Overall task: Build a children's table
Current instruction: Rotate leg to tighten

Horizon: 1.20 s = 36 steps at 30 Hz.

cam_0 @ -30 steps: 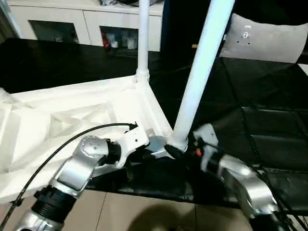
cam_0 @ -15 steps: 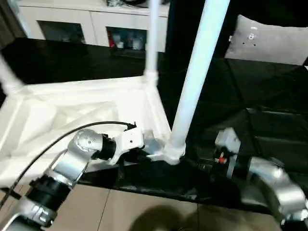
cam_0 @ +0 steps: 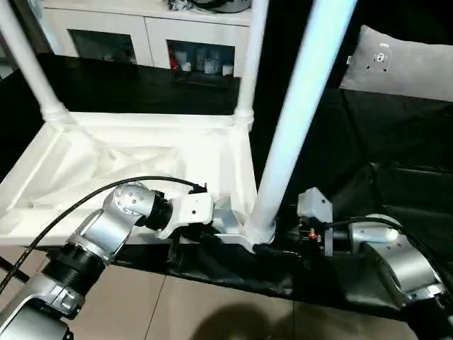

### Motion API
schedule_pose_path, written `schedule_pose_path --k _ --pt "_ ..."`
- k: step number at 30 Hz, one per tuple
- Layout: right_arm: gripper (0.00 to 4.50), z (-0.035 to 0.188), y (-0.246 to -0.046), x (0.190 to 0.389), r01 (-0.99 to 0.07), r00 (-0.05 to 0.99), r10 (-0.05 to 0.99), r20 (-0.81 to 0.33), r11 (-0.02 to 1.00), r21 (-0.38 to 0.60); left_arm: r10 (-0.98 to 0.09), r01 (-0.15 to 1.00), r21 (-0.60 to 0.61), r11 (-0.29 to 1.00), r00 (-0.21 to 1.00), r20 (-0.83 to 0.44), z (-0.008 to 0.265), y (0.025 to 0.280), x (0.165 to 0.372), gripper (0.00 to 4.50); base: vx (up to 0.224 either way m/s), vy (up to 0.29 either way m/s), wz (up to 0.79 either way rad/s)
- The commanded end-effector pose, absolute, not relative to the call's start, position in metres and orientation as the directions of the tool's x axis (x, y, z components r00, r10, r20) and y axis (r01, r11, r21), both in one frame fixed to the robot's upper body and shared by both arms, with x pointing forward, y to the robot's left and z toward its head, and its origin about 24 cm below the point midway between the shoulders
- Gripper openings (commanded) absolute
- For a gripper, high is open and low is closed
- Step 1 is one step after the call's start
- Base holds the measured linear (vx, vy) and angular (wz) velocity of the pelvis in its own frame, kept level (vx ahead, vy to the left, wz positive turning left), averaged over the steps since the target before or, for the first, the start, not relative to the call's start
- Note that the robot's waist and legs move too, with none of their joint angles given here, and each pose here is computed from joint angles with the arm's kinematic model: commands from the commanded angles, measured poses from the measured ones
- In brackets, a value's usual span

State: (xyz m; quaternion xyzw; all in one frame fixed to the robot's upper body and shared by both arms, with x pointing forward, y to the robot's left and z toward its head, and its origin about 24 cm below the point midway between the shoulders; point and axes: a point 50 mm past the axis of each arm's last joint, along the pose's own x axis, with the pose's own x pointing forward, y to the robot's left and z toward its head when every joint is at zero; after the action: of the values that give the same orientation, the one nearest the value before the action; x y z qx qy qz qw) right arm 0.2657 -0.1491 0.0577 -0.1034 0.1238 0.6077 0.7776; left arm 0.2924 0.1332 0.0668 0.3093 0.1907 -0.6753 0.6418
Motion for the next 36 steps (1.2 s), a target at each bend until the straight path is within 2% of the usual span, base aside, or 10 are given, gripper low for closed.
schedule_pose_path --k 1,4,18,24,26,28,30,31,33,36 --pt "4.21 0.058 -0.150 0.269 -0.971 0.225 0.919 -0.325 0.238 -0.001 -0.715 0.970 0.137 -0.200 -0.049 -0.698 0.065 0.126 0.289 0.00 0.000 0.000 0.00" --pt "3.84 0.058 -0.150 0.272 -0.970 0.229 0.919 -0.320 0.244 0.007 -0.713 0.968 0.136 -0.209 -0.056 -0.699 0.065 0.125 0.289 0.00 0.000 0.000 0.00" --pt "2.82 0.056 -0.147 0.273 -0.974 0.200 0.933 -0.299 0.223 0.045 -0.709 0.968 0.121 -0.221 -0.074 -0.701 0.063 0.126 0.287 0.00 0.000 0.000 0.00" --pt "2.75 0.050 -0.145 0.265 -0.961 0.206 0.933 -0.294 0.250 0.117 -0.765 0.984 0.094 -0.152 -0.057 -0.642 0.065 0.121 0.285 0.00 0.000 0.000 0.00" --pt "2.74 0.045 -0.142 0.262 -0.941 0.249 0.927 -0.282 0.300 0.156 -0.789 0.990 0.087 -0.108 -0.032 -0.614 0.066 0.116 0.284 0.00 0.000 0.000 0.00" --pt "2.74 0.034 -0.130 0.263 -0.869 0.405 0.868 -0.286 0.463 0.174 -0.828 0.997 0.072 0.020 0.057 -0.558 0.069 0.105 0.286 0.00 0.000 0.000 0.00" --pt "2.74 0.031 -0.127 0.265 -0.836 0.461 0.839 -0.289 0.520 0.176 -0.837 0.996 0.066 0.061 0.087 -0.540 0.070 0.100 0.287 0.00 0.000 0.000 0.00" --pt "2.74 0.028 -0.120 0.271 -0.762 0.557 0.781 -0.281 0.616 0.201 -0.848 0.992 0.060 0.112 0.127 -0.515 0.071 0.092 0.288 0.00 0.000 0.000 0.00" --pt "2.74 0.025 -0.112 0.277 -0.667 0.656 0.702 -0.276 0.711 0.223 -0.844 0.984 0.069 0.165 0.177 -0.507 0.072 0.081 0.289 0.00 0.000 0.000 0.00" --pt "2.73 0.022 -0.105 0.281 -0.602 0.713 0.642 -0.283 0.767 0.222 -0.832 0.971 0.081 0.223 0.233 -0.504 0.072 0.070 0.291 0.00 0.000 0.000 0.00"
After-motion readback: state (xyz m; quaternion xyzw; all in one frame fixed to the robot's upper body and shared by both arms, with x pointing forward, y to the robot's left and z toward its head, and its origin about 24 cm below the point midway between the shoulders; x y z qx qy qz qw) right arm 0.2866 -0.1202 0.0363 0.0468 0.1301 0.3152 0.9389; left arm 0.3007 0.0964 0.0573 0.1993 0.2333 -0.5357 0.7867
